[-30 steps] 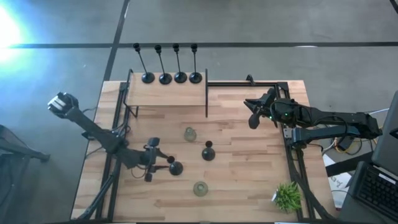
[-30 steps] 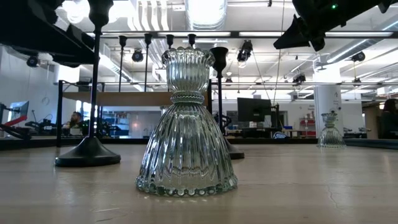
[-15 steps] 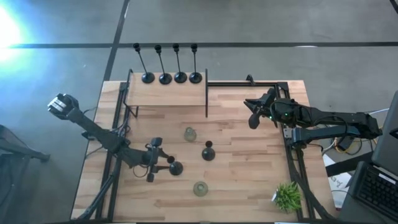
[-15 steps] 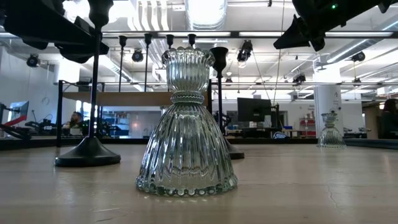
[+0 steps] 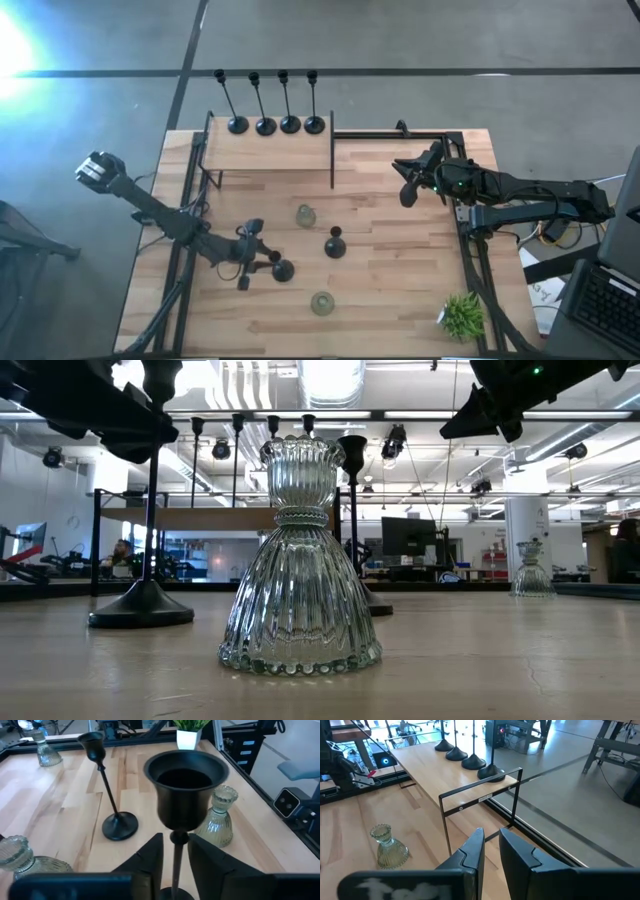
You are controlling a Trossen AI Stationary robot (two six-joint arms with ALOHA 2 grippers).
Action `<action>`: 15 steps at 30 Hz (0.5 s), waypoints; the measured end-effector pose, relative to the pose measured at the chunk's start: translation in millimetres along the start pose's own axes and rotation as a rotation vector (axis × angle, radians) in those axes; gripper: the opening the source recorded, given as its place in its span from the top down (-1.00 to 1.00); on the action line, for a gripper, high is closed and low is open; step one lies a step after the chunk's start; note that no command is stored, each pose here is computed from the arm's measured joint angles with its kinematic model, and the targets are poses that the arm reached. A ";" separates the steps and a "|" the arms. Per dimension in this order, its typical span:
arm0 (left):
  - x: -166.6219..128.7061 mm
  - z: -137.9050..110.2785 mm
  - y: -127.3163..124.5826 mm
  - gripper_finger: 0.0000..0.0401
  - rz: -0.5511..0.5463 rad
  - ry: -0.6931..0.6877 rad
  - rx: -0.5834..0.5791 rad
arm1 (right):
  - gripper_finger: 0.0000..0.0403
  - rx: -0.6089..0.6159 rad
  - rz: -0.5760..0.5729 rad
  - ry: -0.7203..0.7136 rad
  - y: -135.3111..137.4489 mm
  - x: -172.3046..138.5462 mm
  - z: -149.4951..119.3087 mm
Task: Pick & Place candle stick holders
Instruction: Put the black candleholder on the shelf
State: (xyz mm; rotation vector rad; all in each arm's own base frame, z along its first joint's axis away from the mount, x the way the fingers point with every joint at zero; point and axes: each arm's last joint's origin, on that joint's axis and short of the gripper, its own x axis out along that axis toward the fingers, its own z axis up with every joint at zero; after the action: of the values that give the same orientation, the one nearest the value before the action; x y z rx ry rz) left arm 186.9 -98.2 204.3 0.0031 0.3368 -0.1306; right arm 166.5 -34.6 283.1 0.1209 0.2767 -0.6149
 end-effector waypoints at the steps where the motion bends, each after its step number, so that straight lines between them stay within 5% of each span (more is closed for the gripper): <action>1: 0.2 0.1 0.7 0.62 0.003 0.000 -0.001 | 0.73 0.000 0.000 0.000 0.0 0.0 0.0; 6: 1.2 0.5 3.6 0.92 0.018 -0.001 -0.005 | 0.73 -0.001 0.000 0.001 0.0 0.0 -0.1; 15: -3.1 34.1 0.5 0.92 0.028 -0.045 -0.023 | 0.73 -0.003 -0.001 0.005 -0.1 0.0 -0.5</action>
State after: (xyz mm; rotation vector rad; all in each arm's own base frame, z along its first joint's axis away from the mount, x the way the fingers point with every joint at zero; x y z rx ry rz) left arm 195.3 -98.1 237.4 -0.0175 0.2929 -0.0989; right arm 166.3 -34.6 282.6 0.1197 0.2821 -0.6151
